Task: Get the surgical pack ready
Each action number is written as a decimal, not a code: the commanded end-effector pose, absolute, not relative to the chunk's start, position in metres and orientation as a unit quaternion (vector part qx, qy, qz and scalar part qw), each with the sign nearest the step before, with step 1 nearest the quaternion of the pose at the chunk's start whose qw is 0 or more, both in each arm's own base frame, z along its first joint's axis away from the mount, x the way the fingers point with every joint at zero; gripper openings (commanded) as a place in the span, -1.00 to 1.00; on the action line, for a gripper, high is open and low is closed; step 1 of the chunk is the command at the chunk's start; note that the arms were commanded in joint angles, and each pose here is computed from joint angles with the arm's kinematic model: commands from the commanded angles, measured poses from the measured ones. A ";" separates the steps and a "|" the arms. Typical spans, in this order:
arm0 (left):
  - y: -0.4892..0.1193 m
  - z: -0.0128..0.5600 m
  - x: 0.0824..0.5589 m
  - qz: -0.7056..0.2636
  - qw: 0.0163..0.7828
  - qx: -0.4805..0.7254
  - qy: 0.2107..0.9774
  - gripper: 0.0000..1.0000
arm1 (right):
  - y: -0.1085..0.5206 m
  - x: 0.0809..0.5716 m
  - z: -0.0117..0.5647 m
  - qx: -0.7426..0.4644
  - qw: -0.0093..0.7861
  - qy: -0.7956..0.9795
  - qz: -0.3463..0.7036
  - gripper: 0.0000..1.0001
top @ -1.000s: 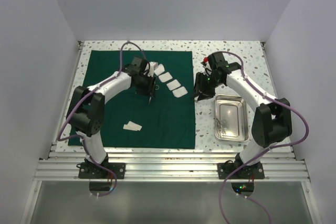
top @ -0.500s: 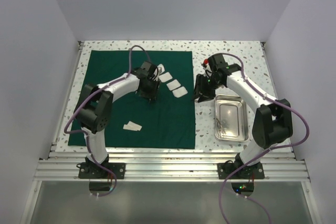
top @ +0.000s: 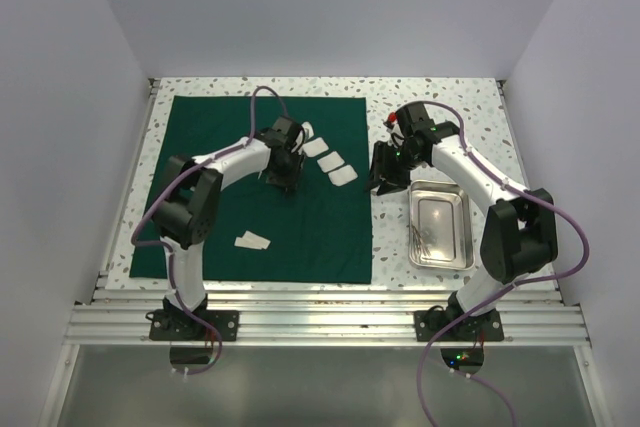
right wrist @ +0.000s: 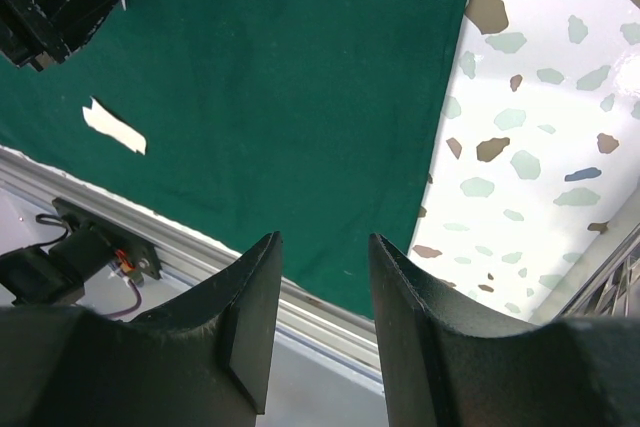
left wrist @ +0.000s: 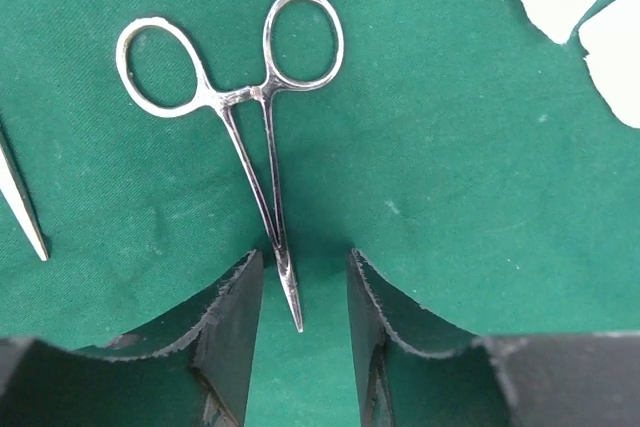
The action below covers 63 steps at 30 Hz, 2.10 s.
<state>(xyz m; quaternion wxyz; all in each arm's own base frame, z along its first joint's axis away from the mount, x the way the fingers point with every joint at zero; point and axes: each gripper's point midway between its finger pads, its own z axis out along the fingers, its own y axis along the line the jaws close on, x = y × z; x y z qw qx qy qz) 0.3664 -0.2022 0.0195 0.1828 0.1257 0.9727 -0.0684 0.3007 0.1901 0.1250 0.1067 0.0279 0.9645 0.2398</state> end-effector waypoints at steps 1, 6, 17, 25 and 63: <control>-0.198 0.010 0.366 -0.046 0.171 0.128 0.976 -0.20 | 0.190 0.298 0.132 0.018 0.114 0.962 0.246 -0.12; -0.194 -0.003 0.363 -0.031 0.162 0.129 0.978 -0.42 | 0.188 0.298 0.132 0.014 0.116 0.964 0.239 -0.13; -0.198 0.029 0.373 -0.038 0.190 0.136 0.972 -1.00 | 0.195 0.308 0.132 0.008 0.120 0.963 0.242 -0.13; -0.218 0.070 0.367 -0.105 0.197 0.130 0.966 -1.00 | 0.236 0.324 0.134 0.016 0.124 0.938 0.323 -0.13; -0.258 0.127 0.318 -0.268 0.191 0.106 0.938 -1.00 | 0.363 0.370 0.096 0.085 0.082 0.909 0.399 -0.40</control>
